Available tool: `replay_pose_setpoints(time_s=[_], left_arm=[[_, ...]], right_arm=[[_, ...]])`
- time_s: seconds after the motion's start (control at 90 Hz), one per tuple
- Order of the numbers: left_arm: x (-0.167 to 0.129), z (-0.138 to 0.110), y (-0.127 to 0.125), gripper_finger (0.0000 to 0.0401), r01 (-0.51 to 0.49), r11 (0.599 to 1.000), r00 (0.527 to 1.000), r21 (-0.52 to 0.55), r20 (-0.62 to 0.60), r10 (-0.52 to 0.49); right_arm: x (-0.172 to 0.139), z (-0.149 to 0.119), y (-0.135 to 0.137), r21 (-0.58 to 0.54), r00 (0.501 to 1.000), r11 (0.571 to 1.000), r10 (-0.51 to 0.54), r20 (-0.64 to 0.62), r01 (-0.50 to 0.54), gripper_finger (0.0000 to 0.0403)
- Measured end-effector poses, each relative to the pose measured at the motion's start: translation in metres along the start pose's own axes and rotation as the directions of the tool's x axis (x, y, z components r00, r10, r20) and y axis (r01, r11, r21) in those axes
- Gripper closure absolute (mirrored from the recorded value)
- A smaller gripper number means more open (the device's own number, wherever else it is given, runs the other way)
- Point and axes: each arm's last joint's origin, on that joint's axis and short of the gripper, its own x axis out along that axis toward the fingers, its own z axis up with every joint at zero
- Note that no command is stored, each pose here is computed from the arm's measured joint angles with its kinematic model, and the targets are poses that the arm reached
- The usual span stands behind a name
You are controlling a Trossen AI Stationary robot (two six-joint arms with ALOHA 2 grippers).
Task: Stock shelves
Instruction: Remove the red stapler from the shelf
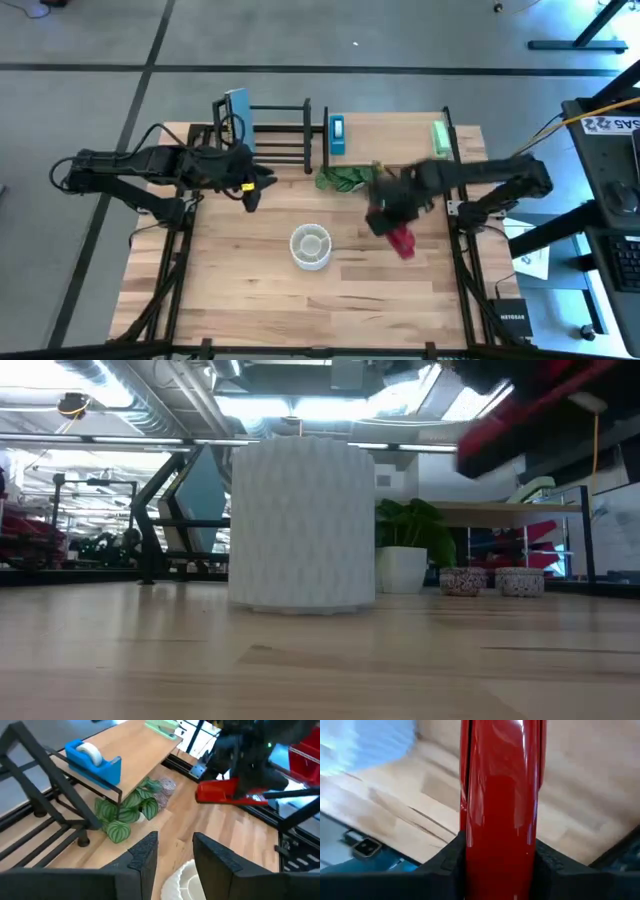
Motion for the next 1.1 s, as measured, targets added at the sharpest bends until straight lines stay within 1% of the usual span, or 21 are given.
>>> replay_pose_setpoints(time_s=[0.111,0.178,0.256,0.344,0.411,0.5,0.578,0.656,0.7,0.833,0.922,1.011,1.1], left_arm=[[0.000,0.000,0.000,0.0294,0.009,1.000,1.000,0.014,-0.005,-0.009],[0.000,0.000,0.000,0.0294,0.014,1.000,1.000,0.022,-0.007,-0.014],[0.000,0.000,-0.001,0.0294,0.021,0.999,1.000,0.027,-0.011,-0.021],[0.000,0.000,-0.001,0.0294,0.029,0.999,0.999,0.025,-0.014,-0.028],[0.000,0.000,-0.001,0.0294,0.031,0.999,0.999,0.010,-0.016,-0.031],[0.000,0.000,-0.001,0.0294,0.031,1.000,0.999,-0.001,-0.015,-0.031],[0.000,0.000,-0.001,0.0294,0.031,1.000,0.999,-0.002,-0.015,-0.031],[0.000,0.000,-0.001,0.0294,0.031,1.000,0.999,-0.004,-0.015,-0.031],[0.000,0.000,-0.001,0.0294,0.026,1.000,1.000,-0.004,-0.013,-0.026],[0.000,0.000,-0.001,0.0294,0.019,1.000,1.000,-0.011,-0.007,-0.019],[0.000,0.000,0.000,0.0294,0.013,1.000,1.000,-0.024,-0.004,-0.013],[0.000,0.000,0.000,0.0294,0.002,0.999,1.000,-0.039,0.001,-0.002],[0.000,0.000,0.000,0.0294,-0.014,0.999,1.000,-0.051,0.010,0.014]], right_arm=[[0.033,-0.028,-0.003,0.039,0.995,0.997,-0.065,-0.074,0.068,0.0287],[0.052,-0.043,-0.008,0.039,0.986,0.992,-0.111,-0.127,0.117,0.0287],[0.071,-0.058,-0.015,0.027,0.973,0.989,-0.141,-0.181,0.149,0.0287],[0.087,-0.072,-0.026,0.018,0.953,0.980,-0.186,-0.239,0.196,0.0287],[0.096,-0.082,-0.036,0.012,0.943,0.974,-0.215,-0.256,0.225,0.0287],[0.100,-0.091,-0.048,0.037,0.950,0.982,-0.172,-0.259,0.187,0.0287],[0.100,-0.096,-0.063,0.092,0.964,0.983,-0.137,-0.227,0.162,0.0287],[0.099,-0.099,-0.082,0.170,0.978,0.975,-0.113,-0.177,0.143,0.0287],[0.098,-0.100,-0.092,0.211,0.985,0.971,-0.084,-0.150,0.115,0.0287],[0.094,-0.102,-0.117,0.296,0.994,0.954,-0.022,-0.108,0.054,0.0287],[0.096,-0.102,-0.133,0.326,0.993,0.944,-0.017,-0.119,0.055,0.0287],[0.102,-0.102,-0.146,0.334,0.986,0.938,-0.039,-0.159,0.091,0.0287],[0.111,-0.099,-0.154,0.333,0.982,0.938,-0.039,-0.185,0.100,0.0287]])
